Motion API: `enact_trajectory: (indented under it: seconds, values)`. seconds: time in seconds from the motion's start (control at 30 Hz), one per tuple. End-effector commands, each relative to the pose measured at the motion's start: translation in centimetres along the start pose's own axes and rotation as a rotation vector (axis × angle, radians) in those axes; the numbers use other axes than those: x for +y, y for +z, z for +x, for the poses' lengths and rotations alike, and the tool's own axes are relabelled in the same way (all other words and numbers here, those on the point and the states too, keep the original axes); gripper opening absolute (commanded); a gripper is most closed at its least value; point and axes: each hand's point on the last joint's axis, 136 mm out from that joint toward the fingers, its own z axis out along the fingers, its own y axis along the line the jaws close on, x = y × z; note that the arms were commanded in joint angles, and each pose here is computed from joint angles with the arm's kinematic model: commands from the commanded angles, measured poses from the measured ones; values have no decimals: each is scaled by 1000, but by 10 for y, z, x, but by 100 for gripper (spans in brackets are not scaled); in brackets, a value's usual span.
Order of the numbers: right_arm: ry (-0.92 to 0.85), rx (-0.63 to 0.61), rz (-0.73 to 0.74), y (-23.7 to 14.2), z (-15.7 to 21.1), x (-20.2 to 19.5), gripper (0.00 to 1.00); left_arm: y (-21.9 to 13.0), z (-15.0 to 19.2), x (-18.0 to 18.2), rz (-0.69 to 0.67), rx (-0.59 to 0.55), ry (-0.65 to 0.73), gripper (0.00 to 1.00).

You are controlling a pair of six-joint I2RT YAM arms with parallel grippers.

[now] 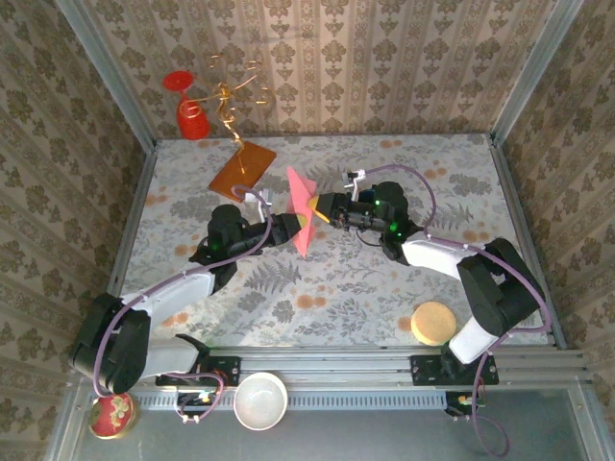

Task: Fold a paper plane with a square sheet of paper (pick it up from the middle)
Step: Turn over the paper at the center of the table.

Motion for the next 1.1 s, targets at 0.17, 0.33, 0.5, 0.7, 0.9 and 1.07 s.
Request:
enact_trajectory:
  seconds: [0.17, 0.33, 0.5, 0.7, 0.9, 1.07]
  values:
    - [-97, -66, 233, -42, -13, -27, 49, -7, -5, 17, -127, 14, 21, 10]
    - [-182, -134, 395, -71, -21, -34, 56, -14, 1, 37, -329, 84, 121, 10]
    - [-245, -193, 485, -92, -25, -37, 60, -25, 10, 59, -642, 222, 315, 10]
    - [-256, -258, 583, -112, -31, -44, 60, -33, 12, 83, -969, 361, 535, 9]
    - [-231, -304, 655, -128, -33, -57, 60, -38, 15, 110, -1297, 522, 751, 9]
    - [-203, -314, 684, -135, -34, -65, 60, -38, 22, 137, -1487, 637, 835, 8]
